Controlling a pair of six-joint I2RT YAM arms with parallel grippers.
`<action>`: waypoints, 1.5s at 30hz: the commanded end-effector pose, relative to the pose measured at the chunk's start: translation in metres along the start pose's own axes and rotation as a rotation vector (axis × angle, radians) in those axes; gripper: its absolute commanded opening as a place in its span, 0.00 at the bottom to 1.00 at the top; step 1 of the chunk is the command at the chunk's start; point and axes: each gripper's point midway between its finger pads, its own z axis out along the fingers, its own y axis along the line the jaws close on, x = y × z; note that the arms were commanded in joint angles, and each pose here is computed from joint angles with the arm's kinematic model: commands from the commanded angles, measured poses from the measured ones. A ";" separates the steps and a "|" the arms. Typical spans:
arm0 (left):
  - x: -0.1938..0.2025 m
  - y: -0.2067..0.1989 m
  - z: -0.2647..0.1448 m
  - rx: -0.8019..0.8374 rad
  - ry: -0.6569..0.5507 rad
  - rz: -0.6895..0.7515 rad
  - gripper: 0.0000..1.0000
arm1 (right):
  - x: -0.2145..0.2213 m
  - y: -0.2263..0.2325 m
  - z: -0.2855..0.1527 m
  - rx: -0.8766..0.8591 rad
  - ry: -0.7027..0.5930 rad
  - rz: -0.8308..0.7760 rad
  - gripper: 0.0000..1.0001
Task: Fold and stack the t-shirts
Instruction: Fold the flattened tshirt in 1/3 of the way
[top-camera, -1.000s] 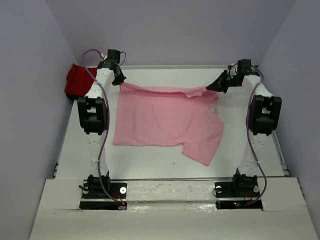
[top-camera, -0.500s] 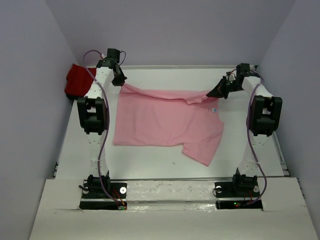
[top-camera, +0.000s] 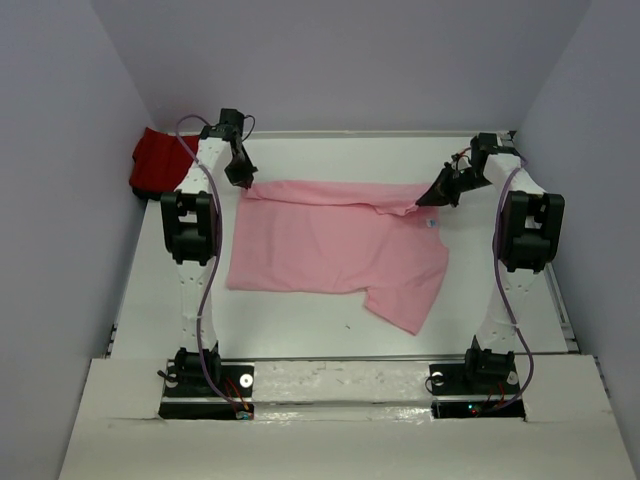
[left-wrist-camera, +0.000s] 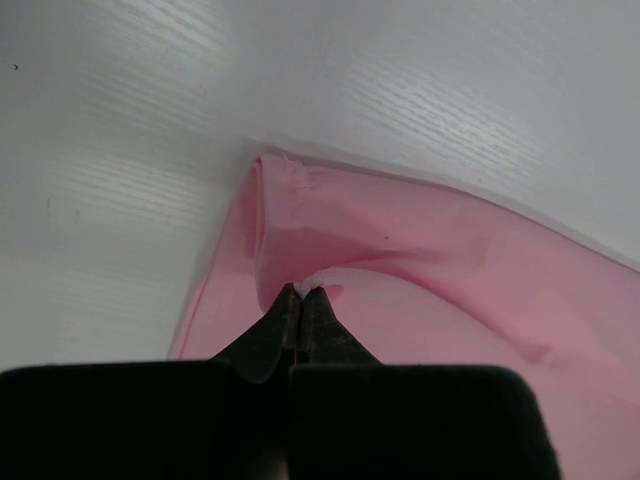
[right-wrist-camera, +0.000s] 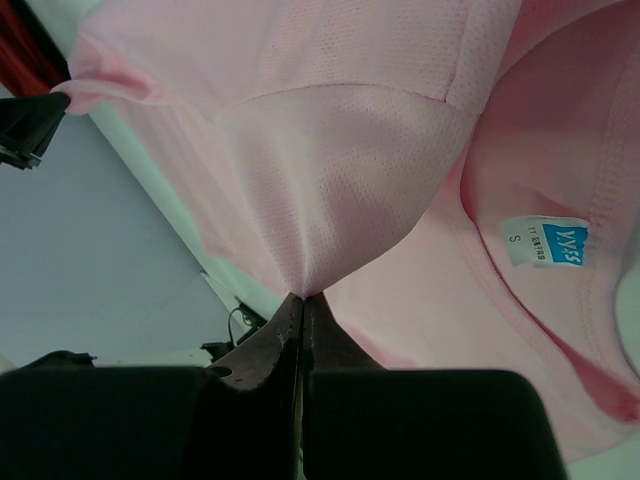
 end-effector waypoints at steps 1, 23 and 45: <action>0.003 -0.002 -0.009 0.004 0.033 0.004 0.00 | 0.000 -0.002 -0.007 0.047 -0.006 -0.025 0.00; -0.005 0.044 -0.008 -0.145 0.040 -0.033 0.00 | 0.000 -0.028 -0.003 0.159 0.005 -0.023 0.00; 0.003 0.034 0.003 -0.034 0.102 0.005 0.00 | 0.008 -0.038 0.005 0.181 0.048 -0.021 0.00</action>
